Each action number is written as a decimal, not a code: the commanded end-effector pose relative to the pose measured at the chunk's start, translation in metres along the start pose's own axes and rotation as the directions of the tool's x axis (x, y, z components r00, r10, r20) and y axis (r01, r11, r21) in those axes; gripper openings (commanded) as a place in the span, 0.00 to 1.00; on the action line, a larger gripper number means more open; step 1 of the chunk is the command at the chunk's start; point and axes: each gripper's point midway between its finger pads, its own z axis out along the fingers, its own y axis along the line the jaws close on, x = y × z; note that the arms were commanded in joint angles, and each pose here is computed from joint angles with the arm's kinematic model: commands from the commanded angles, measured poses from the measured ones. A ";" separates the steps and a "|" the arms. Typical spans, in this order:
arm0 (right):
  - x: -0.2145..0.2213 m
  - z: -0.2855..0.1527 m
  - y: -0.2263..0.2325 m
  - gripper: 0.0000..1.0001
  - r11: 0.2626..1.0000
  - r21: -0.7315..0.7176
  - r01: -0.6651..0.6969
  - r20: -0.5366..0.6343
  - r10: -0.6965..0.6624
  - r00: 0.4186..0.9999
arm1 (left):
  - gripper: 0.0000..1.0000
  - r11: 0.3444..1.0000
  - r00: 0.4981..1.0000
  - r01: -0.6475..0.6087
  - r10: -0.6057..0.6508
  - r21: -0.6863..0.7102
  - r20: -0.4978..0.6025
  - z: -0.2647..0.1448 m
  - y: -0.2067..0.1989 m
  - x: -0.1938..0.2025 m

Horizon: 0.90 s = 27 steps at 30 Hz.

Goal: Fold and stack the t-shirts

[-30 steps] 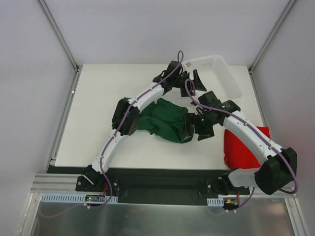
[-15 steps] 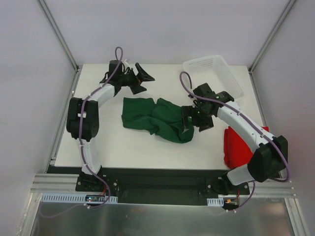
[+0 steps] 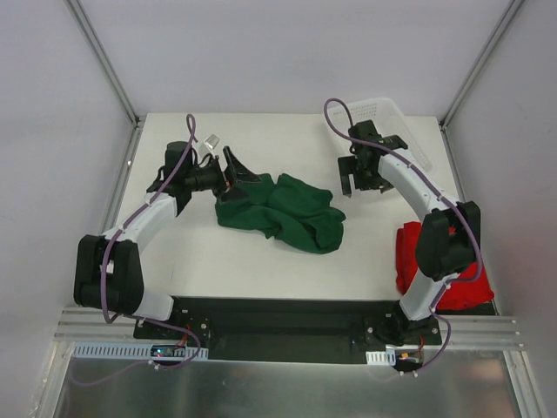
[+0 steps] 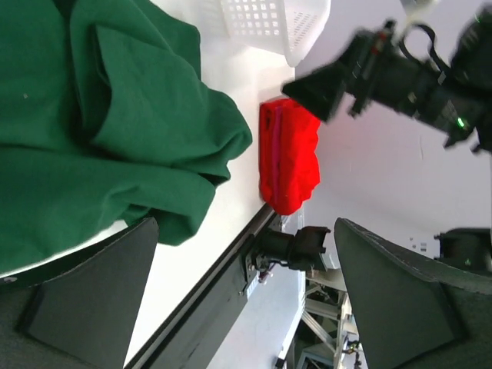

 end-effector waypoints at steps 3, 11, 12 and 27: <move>-0.053 0.025 -0.011 0.96 0.998 0.055 0.026 0.123 -0.033 0.992 | 0.99 0.997 0.999 -0.043 0.044 0.060 -0.015 -0.023 -0.019 0.026; -0.105 0.052 0.005 0.96 0.998 -0.040 0.047 0.189 -0.038 0.981 | 0.99 0.999 0.999 -0.019 0.020 0.048 -0.031 -0.035 -0.022 0.044; -0.108 0.052 0.006 0.96 0.998 -0.043 0.047 0.188 -0.038 0.981 | 0.99 0.999 0.999 -0.024 0.025 0.047 -0.028 -0.037 -0.023 0.045; -0.123 0.105 0.039 0.31 0.982 -0.178 0.066 0.124 -0.044 0.991 | 0.99 1.000 1.000 0.007 -0.007 0.008 -0.028 -0.039 -0.017 0.049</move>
